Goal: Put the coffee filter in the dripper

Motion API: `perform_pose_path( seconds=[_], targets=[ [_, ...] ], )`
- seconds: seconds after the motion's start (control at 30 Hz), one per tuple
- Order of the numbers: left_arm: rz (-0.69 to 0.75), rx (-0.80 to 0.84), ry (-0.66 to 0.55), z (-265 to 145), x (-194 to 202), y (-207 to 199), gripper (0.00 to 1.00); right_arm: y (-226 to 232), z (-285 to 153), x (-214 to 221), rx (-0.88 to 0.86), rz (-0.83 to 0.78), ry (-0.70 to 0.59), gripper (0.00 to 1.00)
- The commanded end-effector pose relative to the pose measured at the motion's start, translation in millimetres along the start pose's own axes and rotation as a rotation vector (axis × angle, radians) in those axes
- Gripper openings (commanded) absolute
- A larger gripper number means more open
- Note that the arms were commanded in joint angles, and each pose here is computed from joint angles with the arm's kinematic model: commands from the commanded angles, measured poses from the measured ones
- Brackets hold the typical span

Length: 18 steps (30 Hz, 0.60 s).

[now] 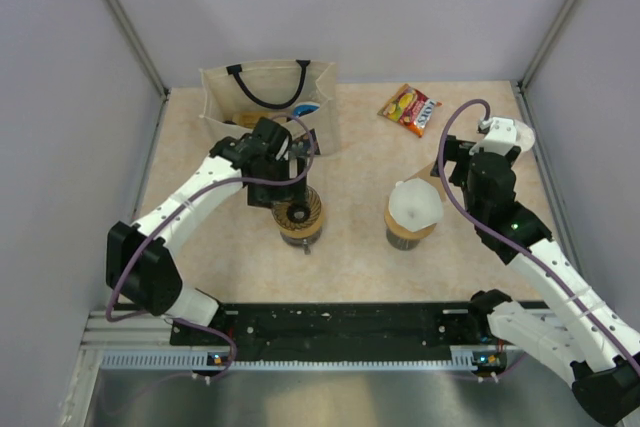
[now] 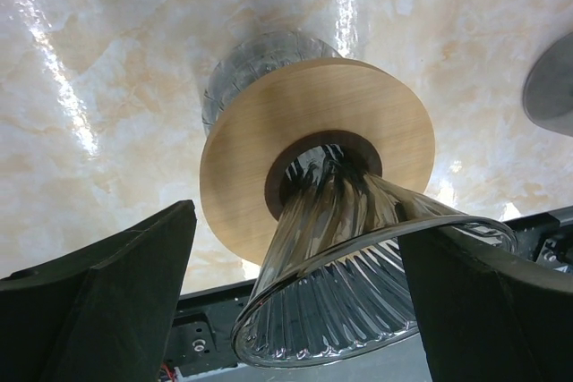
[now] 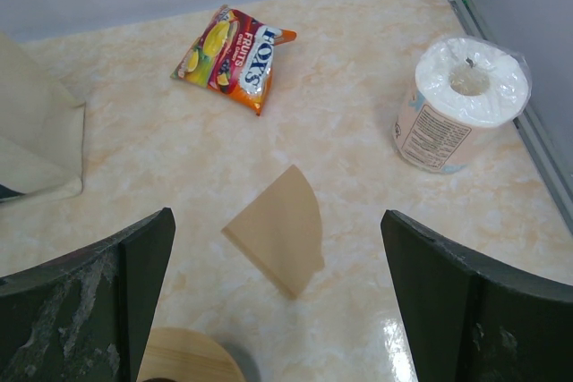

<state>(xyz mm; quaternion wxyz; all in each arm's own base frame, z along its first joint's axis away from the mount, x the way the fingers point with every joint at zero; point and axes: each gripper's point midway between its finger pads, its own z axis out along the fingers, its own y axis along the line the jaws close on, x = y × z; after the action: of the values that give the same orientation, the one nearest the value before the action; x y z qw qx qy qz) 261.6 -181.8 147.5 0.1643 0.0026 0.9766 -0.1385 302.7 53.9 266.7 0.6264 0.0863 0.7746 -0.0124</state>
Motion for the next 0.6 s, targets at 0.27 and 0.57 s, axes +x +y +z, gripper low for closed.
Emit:
perform_pose_path(
  seconds=[0.27, 0.57],
  targets=[
    [0.016, -0.009, -0.130, -28, -27, -4, 0.99, -4, 0, -17, 0.031, 0.042, -0.046, 0.99],
    [0.009, 0.048, -0.352, -73, -52, -11, 0.99, -14, 17, -16, 0.094, 0.114, 0.068, 0.99]
  ],
)
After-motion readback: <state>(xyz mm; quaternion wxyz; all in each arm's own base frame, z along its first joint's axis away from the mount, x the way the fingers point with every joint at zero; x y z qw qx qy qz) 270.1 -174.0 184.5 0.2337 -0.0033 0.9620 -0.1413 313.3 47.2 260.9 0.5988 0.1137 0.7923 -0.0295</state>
